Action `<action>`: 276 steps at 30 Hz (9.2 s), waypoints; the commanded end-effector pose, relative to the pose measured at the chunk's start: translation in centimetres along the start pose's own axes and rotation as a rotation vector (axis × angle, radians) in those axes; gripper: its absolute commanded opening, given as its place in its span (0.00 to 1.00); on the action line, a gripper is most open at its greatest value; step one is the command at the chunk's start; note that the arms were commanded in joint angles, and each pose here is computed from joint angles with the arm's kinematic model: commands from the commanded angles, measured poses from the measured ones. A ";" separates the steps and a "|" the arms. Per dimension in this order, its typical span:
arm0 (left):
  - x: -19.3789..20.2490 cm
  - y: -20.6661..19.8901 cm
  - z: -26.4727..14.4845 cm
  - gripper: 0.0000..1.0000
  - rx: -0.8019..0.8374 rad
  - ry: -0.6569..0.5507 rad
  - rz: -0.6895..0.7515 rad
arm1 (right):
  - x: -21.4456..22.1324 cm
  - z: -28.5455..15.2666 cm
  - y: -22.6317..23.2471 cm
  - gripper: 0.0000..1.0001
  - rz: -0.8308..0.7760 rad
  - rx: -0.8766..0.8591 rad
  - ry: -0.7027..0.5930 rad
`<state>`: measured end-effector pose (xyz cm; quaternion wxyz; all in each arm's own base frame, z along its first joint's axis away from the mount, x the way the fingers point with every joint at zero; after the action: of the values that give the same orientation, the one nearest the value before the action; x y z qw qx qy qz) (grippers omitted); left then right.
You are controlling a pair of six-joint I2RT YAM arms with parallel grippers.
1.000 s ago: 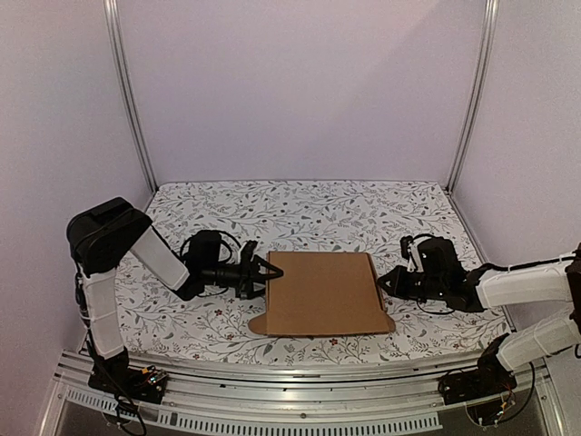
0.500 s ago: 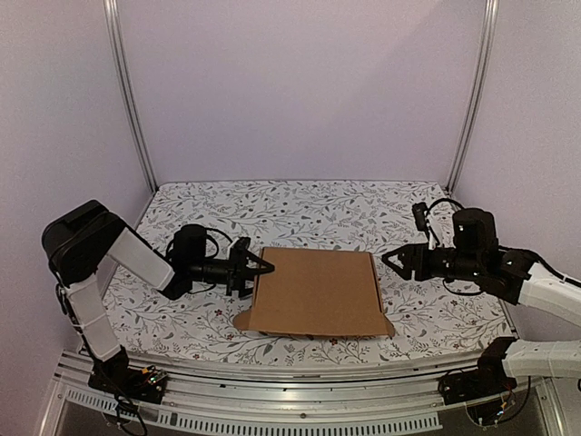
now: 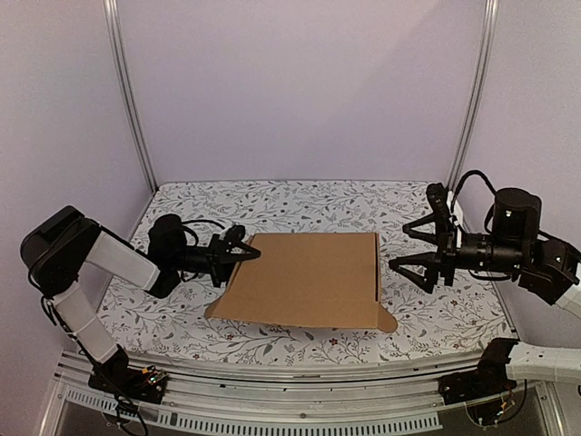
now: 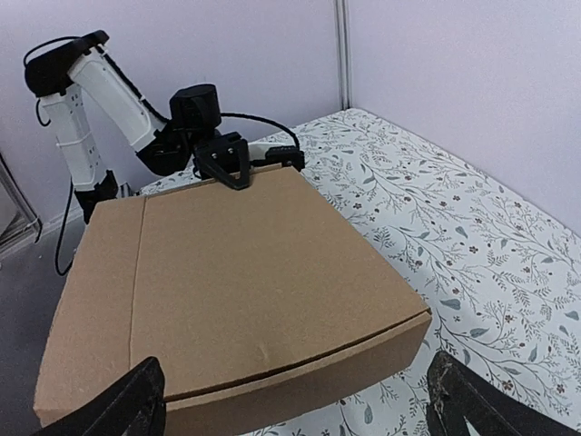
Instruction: Fold the paper box
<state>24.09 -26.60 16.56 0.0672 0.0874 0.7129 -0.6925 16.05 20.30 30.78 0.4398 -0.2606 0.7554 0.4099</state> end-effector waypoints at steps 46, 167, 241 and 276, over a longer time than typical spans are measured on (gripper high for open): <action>5.1 -1.1 0.3 0.31 0.120 0.282 0.028 | 8.7 4.0 11.1 0.55 -1.602 0.250 -0.023; 4.6 -8.6 -6.5 0.00 -0.797 -0.086 0.657 | 18.1 15.9 -3.4 0.43 -0.266 0.036 0.096; 5.4 -12.0 -0.9 0.00 -1.056 -0.172 0.897 | 16.0 14.8 -6.6 0.57 -0.031 0.382 0.062; 3.0 -14.1 -1.0 0.01 -0.891 -0.030 0.722 | 17.3 13.6 -6.2 0.44 -0.318 0.541 0.591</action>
<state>20.17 -22.25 27.16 0.3717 0.2235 0.8919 -0.1283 18.33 31.14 13.03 0.3770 -0.3533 0.8442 0.1431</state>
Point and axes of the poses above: each gripper's point midway between its finger pads, its own z axis out along the fingers, its own y axis along the line the jaws close on, x = y × z, the point moved 4 cm from there along -z, back along the fingers, and after that the axes turned 15 degrees about z, right-handed, at the moved point
